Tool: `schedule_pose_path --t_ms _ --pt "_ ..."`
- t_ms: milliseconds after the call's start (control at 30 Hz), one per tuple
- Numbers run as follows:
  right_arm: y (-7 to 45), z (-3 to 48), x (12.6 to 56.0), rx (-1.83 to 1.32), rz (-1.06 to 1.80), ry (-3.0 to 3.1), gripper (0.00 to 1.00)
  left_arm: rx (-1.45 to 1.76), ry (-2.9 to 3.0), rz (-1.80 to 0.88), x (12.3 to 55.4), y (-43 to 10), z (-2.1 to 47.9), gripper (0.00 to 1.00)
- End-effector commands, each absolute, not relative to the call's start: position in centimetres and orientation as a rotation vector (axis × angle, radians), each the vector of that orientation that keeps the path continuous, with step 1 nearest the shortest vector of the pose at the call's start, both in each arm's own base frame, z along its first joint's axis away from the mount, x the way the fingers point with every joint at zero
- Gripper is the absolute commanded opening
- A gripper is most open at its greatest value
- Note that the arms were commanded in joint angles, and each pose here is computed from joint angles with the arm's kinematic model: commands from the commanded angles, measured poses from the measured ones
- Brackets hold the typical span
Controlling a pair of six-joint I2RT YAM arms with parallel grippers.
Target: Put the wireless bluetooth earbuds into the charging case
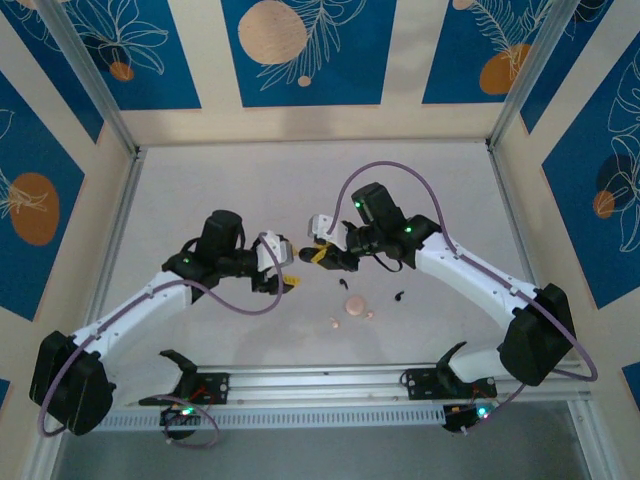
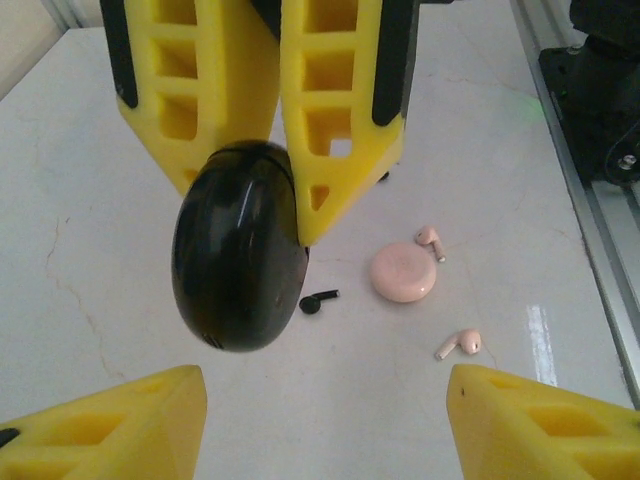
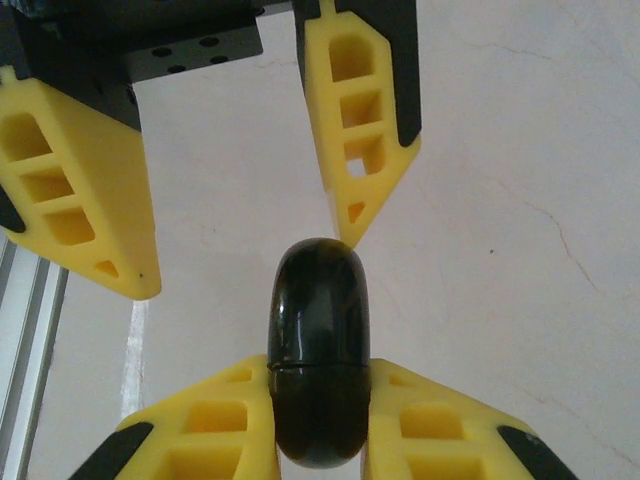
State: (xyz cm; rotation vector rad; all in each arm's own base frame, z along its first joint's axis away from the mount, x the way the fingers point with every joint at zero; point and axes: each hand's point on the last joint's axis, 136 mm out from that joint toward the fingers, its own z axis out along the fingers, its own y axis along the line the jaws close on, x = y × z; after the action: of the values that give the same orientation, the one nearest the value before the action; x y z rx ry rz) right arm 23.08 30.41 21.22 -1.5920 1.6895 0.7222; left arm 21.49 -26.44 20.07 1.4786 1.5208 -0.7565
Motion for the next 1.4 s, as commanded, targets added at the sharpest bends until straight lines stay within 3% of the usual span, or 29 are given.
schedule_pose_path --t_ms 0,167,567,767,933,1000,1133,1367 --pt "31.2 22.1 22.4 -1.629 0.771 1.646 0.18 1.502 1.453 -0.790 21.3 -27.1 21.5 0.64" --pt "31.6 21.6 21.9 -1.656 0.786 1.666 0.18 1.498 1.447 -0.799 21.5 -27.3 22.0 0.60" --pt "32.2 21.7 21.3 -1.678 0.827 1.640 0.18 1.520 1.432 -0.839 21.1 -27.6 22.5 0.29" --pt "31.9 22.4 21.5 -1.635 0.825 1.617 0.19 1.519 1.427 -0.833 20.9 -27.4 22.8 0.21" --pt "29.7 24.9 22.0 -1.487 0.860 1.573 0.40 1.441 1.378 -0.817 21.1 -27.4 23.6 0.19" --pt "28.6 26.2 21.8 -1.406 0.919 1.533 0.44 1.391 1.341 -0.827 21.2 -27.6 24.1 0.18" --pt "26.2 28.5 21.6 -1.258 1.017 1.445 0.51 1.310 1.285 -0.878 21.3 -27.9 25.1 0.16" --pt "25.0 28.4 21.4 -1.176 1.088 1.436 0.53 1.241 1.211 -0.971 21.0 -28.4 26.6 0.16"
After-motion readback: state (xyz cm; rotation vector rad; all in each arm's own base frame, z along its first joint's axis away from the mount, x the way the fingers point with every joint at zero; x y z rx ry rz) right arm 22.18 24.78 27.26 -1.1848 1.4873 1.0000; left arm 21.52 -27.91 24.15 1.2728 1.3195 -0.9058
